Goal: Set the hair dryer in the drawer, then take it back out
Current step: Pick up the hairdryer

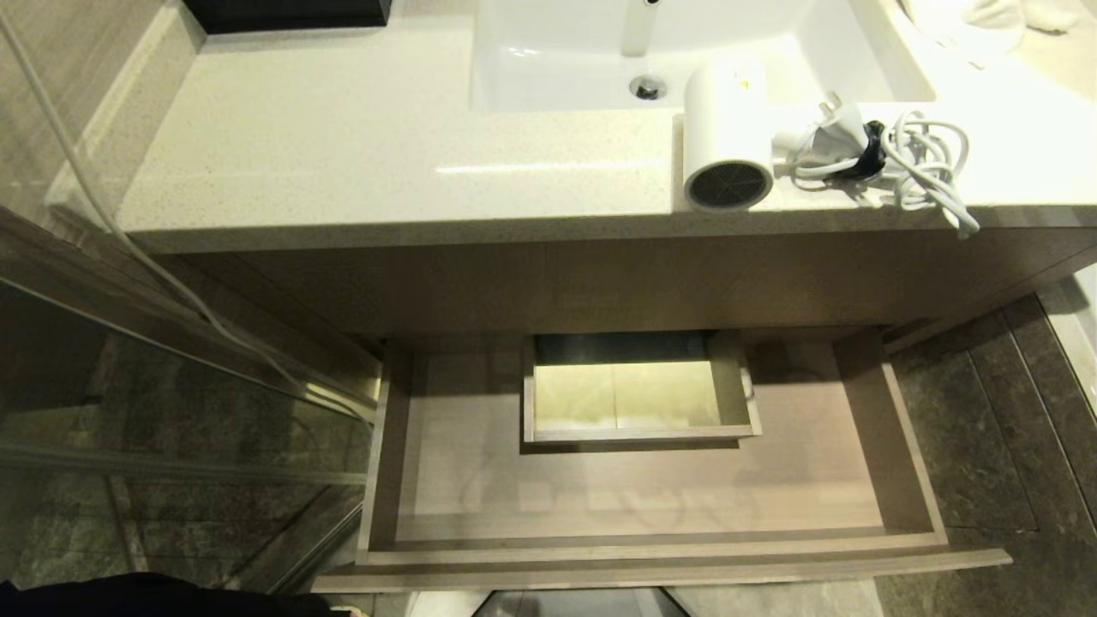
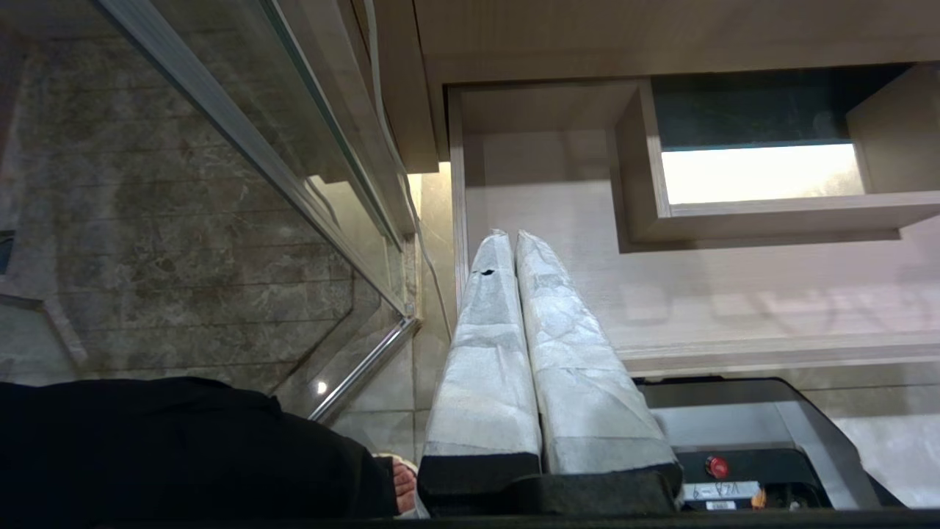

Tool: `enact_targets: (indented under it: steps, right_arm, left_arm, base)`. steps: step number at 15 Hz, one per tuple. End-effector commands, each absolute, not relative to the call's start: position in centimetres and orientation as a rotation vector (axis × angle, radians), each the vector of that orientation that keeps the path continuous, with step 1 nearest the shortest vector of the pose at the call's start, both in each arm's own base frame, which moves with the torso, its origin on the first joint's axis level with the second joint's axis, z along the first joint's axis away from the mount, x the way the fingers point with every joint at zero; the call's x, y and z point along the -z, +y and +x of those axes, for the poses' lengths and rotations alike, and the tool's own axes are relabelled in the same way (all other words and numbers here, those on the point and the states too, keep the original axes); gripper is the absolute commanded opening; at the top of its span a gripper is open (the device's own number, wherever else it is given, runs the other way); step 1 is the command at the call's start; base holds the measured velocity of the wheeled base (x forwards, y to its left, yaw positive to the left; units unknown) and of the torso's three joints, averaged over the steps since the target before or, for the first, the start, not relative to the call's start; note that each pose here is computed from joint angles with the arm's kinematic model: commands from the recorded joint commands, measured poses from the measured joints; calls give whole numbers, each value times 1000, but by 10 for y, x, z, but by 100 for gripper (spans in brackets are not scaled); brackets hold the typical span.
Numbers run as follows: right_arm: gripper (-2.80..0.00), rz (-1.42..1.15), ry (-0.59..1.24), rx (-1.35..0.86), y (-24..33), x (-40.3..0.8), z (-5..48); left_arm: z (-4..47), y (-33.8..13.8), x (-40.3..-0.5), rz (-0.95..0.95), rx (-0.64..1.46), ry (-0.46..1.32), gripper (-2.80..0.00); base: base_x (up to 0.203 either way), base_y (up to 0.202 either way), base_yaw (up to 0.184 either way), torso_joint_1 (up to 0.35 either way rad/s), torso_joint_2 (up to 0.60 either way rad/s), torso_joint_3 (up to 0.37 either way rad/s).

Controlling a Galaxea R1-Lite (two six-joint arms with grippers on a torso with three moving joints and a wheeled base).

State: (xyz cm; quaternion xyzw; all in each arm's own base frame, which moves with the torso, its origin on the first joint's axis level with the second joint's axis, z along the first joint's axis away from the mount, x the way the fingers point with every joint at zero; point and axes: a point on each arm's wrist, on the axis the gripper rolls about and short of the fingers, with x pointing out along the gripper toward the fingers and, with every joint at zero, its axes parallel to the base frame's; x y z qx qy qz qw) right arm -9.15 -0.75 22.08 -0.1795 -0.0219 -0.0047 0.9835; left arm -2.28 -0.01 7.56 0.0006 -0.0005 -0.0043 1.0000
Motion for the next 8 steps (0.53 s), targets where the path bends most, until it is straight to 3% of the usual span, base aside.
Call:
enact_targets:
  steps: [1, 5, 8]
  right_arm:
    - [-280, -364, -41, 8, -8, -221, -91]
    - [-280, -364, -40, 9, -8, -220, -91]
    - [-280, -371, -46, 8, -8, -220, -92]
  left_arm:
    - [-23, 0, -75, 2, 9, 1, -280]
    - [-23, 0, -75, 2, 9, 1, -280]
    - [-23, 0, -75, 2, 9, 0, -280]
  base:
    - [0, 0, 0, 237, -495, -238]
    - [0, 0, 0, 195, -371, -182]
    - [0, 0, 0, 35, -81, -33]
